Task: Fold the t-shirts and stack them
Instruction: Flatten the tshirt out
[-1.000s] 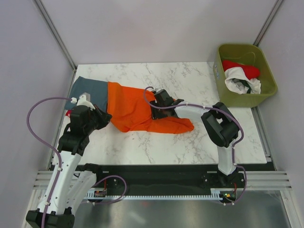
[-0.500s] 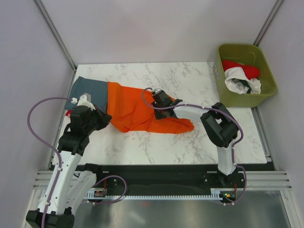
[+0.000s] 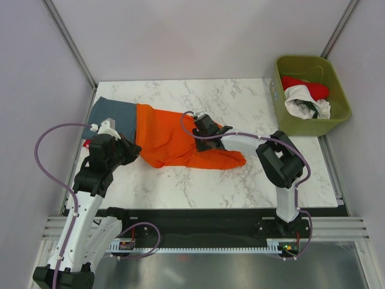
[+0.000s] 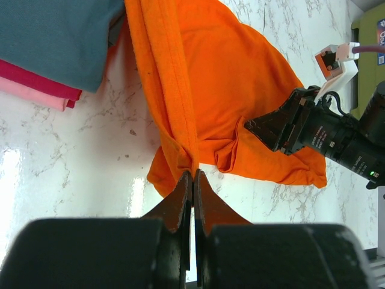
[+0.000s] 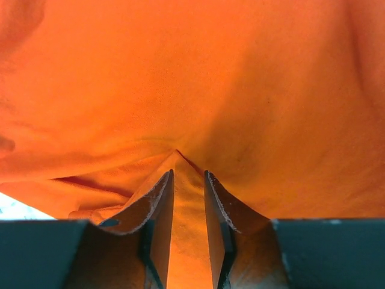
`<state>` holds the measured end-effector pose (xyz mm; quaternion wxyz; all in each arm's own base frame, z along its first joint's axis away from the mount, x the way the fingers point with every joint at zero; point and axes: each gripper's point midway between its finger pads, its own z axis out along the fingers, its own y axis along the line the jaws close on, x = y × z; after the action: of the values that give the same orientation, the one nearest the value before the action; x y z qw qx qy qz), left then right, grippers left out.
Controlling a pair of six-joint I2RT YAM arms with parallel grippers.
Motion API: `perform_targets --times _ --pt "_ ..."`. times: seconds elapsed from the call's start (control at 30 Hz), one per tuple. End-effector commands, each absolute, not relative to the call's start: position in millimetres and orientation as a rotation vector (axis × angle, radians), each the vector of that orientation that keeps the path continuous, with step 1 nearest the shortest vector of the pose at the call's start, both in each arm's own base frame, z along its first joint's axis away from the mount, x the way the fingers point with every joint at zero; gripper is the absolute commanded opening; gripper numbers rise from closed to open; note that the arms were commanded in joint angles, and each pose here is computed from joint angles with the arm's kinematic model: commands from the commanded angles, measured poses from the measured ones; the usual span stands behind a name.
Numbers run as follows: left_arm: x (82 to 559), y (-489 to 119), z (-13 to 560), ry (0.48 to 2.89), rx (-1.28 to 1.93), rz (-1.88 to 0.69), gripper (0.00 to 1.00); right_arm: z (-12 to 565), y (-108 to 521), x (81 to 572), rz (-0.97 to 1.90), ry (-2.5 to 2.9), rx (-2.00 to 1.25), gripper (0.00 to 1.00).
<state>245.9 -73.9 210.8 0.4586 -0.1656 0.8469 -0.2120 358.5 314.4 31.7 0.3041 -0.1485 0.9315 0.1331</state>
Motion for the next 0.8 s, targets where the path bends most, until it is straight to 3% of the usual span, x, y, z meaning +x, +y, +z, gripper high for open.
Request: perform_targets --times 0.0,0.17,0.5,0.73,0.77 --pt "245.2 -73.5 229.2 2.046 -0.344 -0.512 0.02 33.9 320.4 366.3 0.348 2.450 -0.406 0.38" --pt "245.5 -73.3 230.0 2.046 -0.337 -0.508 0.02 20.2 319.2 363.4 0.337 2.479 -0.409 0.41" --pt "246.6 -73.0 226.4 2.064 -0.336 -0.499 0.02 73.0 310.0 362.6 0.361 2.379 -0.354 0.06" --pt "249.3 -72.5 226.3 2.071 -0.337 -0.491 0.02 122.5 285.8 356.5 0.393 2.299 -0.269 0.05" --pt "249.6 -71.2 225.5 2.073 -0.343 -0.482 0.02 125.3 281.7 356.3 0.392 2.295 -0.257 0.00"
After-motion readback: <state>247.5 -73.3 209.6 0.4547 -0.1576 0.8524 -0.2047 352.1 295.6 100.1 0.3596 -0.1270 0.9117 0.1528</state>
